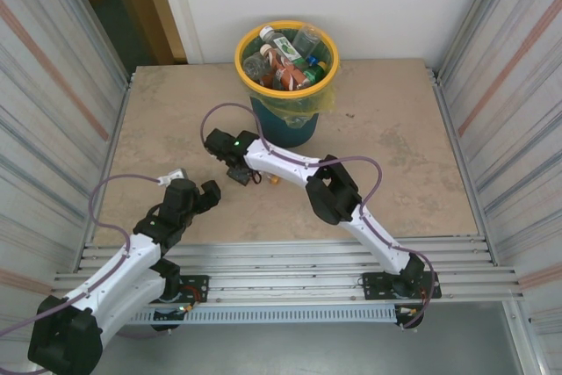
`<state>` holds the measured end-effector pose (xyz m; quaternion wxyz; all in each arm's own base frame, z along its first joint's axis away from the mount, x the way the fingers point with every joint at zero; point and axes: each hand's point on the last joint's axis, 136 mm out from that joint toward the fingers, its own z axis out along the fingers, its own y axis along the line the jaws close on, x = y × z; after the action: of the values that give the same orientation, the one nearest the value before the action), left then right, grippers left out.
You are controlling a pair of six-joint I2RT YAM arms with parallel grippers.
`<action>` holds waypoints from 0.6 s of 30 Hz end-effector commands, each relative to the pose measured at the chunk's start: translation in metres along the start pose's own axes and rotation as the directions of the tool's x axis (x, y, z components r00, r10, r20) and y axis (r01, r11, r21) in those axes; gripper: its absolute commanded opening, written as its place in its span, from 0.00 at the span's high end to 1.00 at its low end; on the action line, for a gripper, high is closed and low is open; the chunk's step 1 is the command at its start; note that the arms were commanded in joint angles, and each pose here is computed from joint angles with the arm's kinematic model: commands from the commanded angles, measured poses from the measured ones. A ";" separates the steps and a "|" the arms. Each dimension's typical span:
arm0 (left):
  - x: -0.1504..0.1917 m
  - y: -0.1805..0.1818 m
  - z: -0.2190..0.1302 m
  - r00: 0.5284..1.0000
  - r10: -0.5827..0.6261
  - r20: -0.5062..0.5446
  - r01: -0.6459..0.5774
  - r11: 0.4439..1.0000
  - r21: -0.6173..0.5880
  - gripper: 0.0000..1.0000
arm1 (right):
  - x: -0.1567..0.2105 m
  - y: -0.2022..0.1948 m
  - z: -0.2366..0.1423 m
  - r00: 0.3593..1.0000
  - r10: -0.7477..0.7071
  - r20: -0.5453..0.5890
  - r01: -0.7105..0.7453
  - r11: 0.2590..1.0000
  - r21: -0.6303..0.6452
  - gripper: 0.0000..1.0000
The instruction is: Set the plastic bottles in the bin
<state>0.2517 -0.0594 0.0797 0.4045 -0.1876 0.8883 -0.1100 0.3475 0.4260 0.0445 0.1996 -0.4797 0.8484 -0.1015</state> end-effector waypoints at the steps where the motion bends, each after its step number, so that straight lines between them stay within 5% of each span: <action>1: -0.004 -0.001 0.000 1.000 -0.008 0.014 0.008 1.000 0.003 0.01 | -0.017 -0.001 -0.064 0.993 0.049 0.109 -0.046 0.999 -0.027 0.54; 10: -0.007 0.001 -0.004 0.999 -0.013 0.031 0.013 1.000 0.003 0.01 | -0.029 -0.021 -0.167 0.932 0.198 0.303 -0.166 0.978 -0.128 0.58; 18: -0.008 0.002 -0.005 0.999 -0.012 0.038 0.012 1.000 -0.001 0.01 | -0.024 -0.059 -0.263 0.802 0.340 0.491 -0.274 0.940 -0.203 0.60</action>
<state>0.2525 -0.0596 0.0875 0.4168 -0.1885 0.8814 -0.1181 0.2929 0.4196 0.2730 0.3729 -0.3949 0.8359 0.0798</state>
